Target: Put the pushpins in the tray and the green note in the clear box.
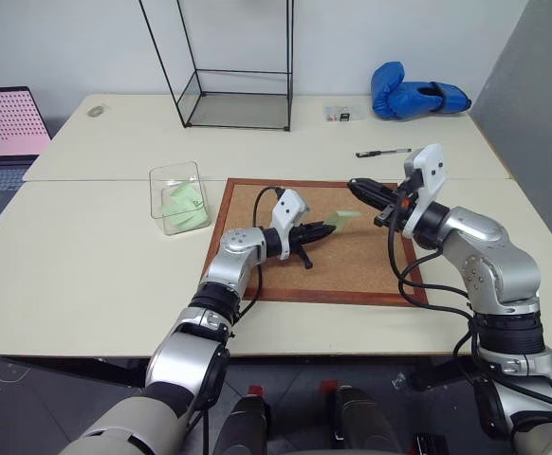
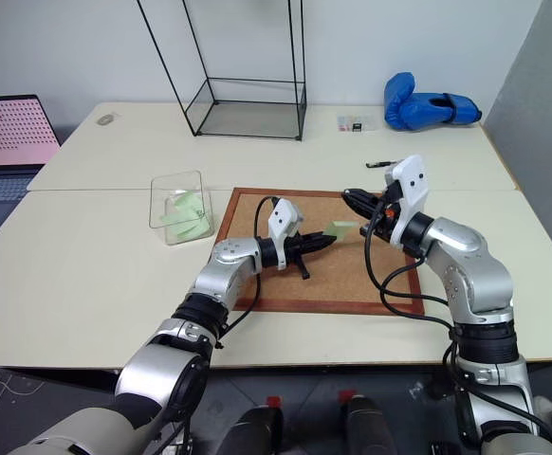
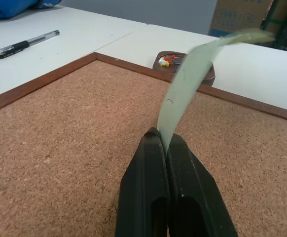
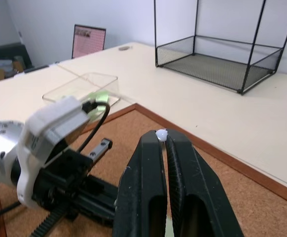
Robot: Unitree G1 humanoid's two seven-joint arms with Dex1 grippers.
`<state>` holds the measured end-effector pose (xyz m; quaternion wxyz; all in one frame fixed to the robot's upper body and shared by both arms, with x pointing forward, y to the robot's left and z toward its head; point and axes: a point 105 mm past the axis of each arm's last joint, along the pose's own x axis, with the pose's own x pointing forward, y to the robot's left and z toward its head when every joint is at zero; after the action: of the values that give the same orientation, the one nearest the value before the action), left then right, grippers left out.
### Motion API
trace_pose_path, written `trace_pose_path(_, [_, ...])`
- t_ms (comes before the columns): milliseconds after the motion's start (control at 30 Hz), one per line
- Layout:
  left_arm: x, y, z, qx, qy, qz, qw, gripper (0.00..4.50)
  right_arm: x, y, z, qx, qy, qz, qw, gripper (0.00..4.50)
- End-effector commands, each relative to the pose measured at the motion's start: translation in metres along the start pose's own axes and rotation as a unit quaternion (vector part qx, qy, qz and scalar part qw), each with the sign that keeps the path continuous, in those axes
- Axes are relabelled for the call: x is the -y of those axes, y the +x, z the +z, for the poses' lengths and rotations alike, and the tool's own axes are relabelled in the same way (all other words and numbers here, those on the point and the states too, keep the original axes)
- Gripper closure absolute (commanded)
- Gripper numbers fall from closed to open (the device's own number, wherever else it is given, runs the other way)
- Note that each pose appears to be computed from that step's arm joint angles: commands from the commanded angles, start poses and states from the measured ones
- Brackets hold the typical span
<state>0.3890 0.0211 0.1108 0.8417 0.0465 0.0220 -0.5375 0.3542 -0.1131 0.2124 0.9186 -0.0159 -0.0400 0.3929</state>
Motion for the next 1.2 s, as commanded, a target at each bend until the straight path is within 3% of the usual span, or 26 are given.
trace_pose_path(33, [-0.001, 0.001, 0.014, 0.024, 0.018, 0.005, 1.0, 4.48, 0.002, -0.004, 0.022, 0.031, -0.012, -0.008, 0.999, 4.5])
trace_pose_path(167, [-0.003, -0.001, 0.014, 0.022, 0.021, 0.01, 0.999, 4.48, 0.021, -0.02, 0.018, 0.006, -0.046, -0.049, 0.998, 4.5])
trace_pose_path(300, [-0.003, -0.004, 0.011, 0.018, 0.027, 0.018, 0.999, 4.48, 0.051, -0.045, -0.006, -0.063, -0.108, -0.116, 0.985, 4.5])
trace_pose_path(433, [-0.002, -0.006, 0.009, 0.017, 0.028, 0.021, 0.999, 4.48, 0.083, -0.079, -0.04, -0.159, -0.171, -0.182, 0.955, 4.5])
trace_pose_path(600, [0.0, -0.007, 0.007, 0.011, 0.035, 0.022, 0.999, 4.48, 0.098, -0.109, -0.081, -0.262, -0.233, -0.195, 0.916, 4.5])
trace_pose_path(867, [-0.001, -0.007, 0.007, 0.007, 0.042, 0.027, 0.999, 4.48, 0.112, -0.113, -0.102, -0.282, -0.245, -0.215, 0.903, 4.5])
trace_pose_path(1200, [-0.002, -0.008, 0.008, 0.007, 0.045, 0.029, 0.999, 4.5, 0.114, -0.104, -0.094, -0.262, -0.246, -0.218, 0.907, 2.46])
